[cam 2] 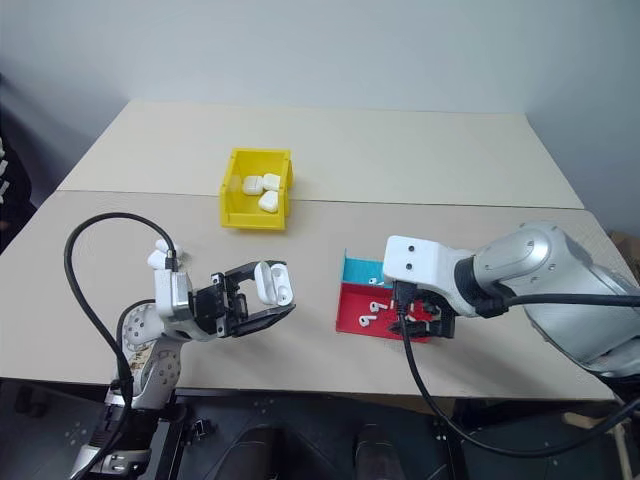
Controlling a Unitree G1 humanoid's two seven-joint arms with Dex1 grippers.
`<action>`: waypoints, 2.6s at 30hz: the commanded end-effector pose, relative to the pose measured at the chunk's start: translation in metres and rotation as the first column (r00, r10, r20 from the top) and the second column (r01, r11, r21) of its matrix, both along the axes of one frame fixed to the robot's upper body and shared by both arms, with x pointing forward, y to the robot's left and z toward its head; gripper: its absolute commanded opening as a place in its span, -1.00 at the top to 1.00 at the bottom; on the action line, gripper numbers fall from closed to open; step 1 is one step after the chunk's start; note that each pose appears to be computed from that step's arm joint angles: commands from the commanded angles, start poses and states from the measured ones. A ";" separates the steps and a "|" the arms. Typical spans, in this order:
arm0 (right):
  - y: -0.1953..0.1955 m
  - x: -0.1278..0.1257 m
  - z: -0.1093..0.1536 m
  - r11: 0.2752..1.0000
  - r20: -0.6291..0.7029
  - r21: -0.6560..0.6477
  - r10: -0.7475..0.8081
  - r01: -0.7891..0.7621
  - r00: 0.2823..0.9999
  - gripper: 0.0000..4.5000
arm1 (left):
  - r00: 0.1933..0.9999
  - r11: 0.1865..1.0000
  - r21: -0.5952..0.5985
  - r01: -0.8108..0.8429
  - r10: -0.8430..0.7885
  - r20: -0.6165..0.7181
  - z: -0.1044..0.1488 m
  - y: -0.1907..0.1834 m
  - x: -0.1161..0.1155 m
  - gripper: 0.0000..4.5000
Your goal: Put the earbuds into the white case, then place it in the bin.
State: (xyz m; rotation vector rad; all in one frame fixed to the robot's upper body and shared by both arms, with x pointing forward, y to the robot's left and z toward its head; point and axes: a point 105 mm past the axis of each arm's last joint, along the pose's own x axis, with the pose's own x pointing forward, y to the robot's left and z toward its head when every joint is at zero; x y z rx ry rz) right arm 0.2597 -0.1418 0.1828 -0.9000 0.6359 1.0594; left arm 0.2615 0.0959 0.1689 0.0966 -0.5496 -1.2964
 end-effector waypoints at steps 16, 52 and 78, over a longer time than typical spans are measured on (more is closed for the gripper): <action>-0.010 0.026 -0.026 0.983 0.050 -0.169 -0.066 0.074 0.997 -0.10 | 0.997 1.000 0.022 0.014 -0.016 0.077 0.007 -0.008 -0.008 -0.24; -0.012 0.039 -0.059 0.975 0.010 -0.204 -0.083 0.083 0.997 -0.10 | 0.999 0.997 0.083 -0.005 0.001 0.046 0.001 -0.008 -0.009 -0.24; -0.011 0.039 -0.060 0.974 0.016 -0.219 -0.062 0.064 0.998 0.71 | 0.999 0.995 0.100 -0.029 0.025 0.044 -0.001 -0.009 -0.007 -0.24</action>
